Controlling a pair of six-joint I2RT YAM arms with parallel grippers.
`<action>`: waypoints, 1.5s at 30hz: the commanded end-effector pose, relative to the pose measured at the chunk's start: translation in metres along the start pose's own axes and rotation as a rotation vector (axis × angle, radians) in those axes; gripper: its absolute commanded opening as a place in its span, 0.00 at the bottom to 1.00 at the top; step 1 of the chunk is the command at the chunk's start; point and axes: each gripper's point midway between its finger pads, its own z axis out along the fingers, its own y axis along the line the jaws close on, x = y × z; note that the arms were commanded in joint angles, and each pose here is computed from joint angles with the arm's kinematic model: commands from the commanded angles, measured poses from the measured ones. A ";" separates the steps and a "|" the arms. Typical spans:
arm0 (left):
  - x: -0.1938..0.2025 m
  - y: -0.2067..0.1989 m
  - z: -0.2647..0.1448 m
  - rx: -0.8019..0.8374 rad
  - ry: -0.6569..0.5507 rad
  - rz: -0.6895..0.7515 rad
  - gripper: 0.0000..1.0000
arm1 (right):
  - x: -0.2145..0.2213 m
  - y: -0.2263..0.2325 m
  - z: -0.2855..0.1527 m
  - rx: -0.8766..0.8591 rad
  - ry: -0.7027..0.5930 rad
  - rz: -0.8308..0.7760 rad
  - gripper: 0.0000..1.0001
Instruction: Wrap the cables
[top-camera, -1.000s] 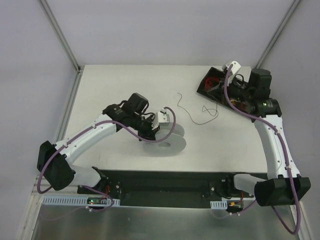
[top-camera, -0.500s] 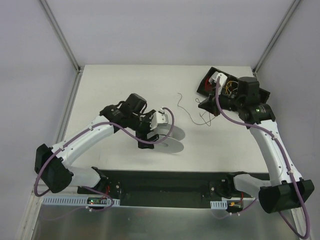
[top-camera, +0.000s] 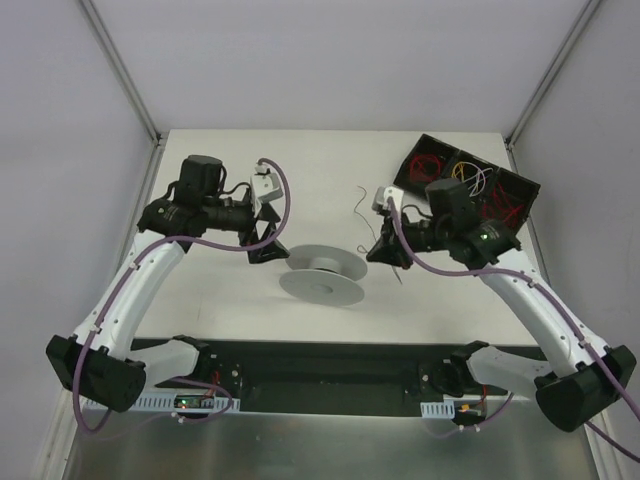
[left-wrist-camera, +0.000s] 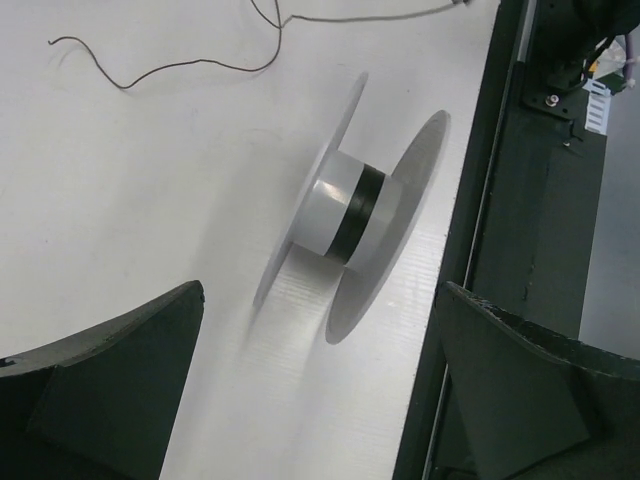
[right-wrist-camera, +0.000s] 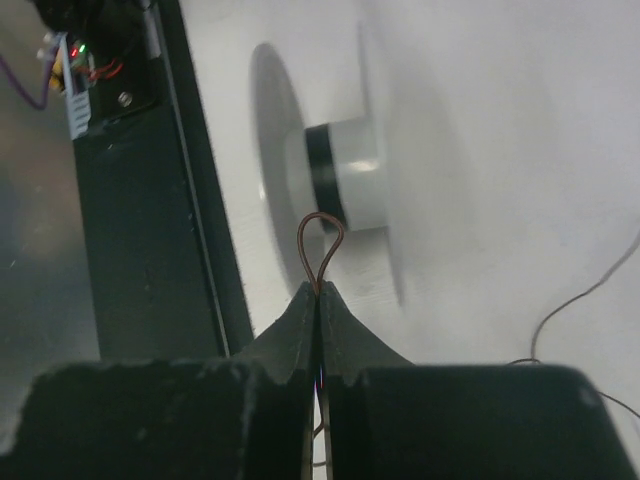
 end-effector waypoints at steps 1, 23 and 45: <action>-0.002 0.010 0.011 0.062 -0.044 0.065 0.98 | 0.017 0.023 0.024 -0.062 0.033 0.016 0.00; 0.038 0.004 0.076 0.366 -0.135 0.168 0.61 | 0.014 -0.015 0.114 0.046 0.103 -0.091 0.00; 0.048 0.001 0.085 0.340 -0.232 0.221 0.41 | 0.003 -0.015 0.136 0.143 -0.113 -0.142 0.00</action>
